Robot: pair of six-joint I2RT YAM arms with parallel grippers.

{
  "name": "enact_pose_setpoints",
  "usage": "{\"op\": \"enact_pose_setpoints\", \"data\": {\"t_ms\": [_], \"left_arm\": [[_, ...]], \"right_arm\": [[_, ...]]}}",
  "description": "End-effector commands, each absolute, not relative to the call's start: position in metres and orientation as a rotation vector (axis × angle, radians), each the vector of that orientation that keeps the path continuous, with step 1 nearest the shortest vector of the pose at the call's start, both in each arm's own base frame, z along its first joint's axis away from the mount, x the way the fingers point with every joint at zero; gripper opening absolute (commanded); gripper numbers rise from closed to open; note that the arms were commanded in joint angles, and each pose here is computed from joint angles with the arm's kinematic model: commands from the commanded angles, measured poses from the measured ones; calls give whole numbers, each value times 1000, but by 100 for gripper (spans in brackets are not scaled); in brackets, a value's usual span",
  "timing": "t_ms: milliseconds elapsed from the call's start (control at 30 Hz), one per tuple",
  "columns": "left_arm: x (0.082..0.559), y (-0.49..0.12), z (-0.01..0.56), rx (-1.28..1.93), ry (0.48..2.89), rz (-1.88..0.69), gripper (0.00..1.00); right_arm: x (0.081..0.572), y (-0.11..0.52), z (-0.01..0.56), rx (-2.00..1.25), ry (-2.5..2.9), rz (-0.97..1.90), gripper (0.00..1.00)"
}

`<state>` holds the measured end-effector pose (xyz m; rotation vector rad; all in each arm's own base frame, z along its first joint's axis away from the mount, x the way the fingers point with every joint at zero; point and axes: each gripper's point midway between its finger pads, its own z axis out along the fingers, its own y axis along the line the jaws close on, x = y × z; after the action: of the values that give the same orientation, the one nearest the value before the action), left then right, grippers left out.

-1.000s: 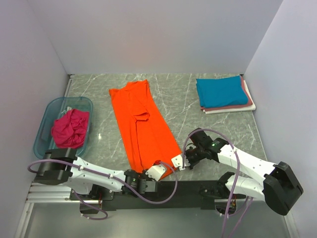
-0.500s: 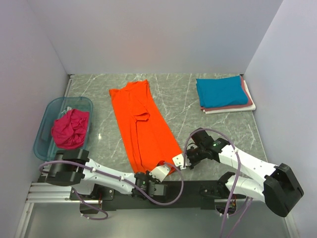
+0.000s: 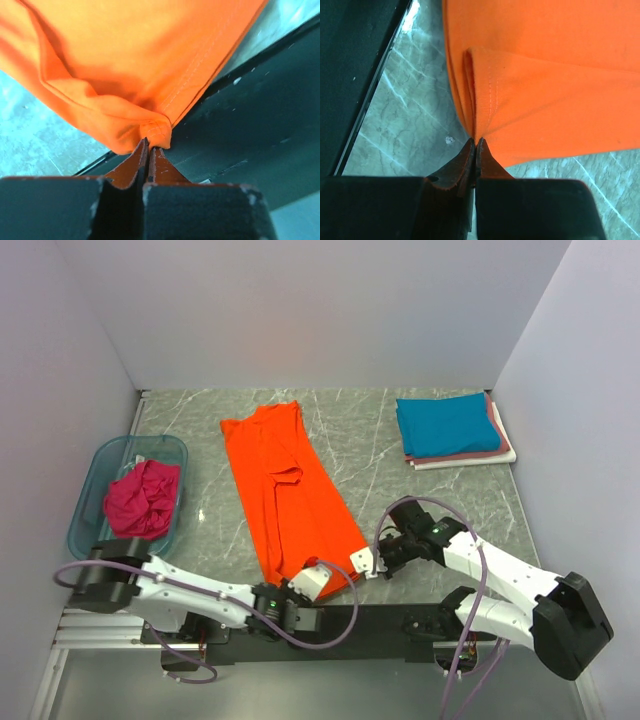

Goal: Fold and stack the t-shirts
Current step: Fold the tshirt

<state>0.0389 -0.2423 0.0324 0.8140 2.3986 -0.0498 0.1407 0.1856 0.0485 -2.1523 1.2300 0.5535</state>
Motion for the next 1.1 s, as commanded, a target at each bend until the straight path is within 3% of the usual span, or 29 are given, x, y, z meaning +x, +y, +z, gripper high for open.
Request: {"op": "enact_pose_setpoints", "data": {"t_ms": [0, 467, 733, 1067], "left_arm": [[51, -243, 54, 756, 2352, -144, 0], [94, -257, 99, 650, 2275, -452, 1], [153, -240, 127, 411, 2226, -483, 1], [243, -178, 122, 80, 2211, -376, 0]], "right_arm": [[145, 195, 64, -2113, 1213, 585, 0], [206, 224, 98, -1967, 1447, 540, 0], [261, 251, 109, -1876, 1602, 517, 0], [345, 282, 120, -1732, 1735, 452, 0]]}}
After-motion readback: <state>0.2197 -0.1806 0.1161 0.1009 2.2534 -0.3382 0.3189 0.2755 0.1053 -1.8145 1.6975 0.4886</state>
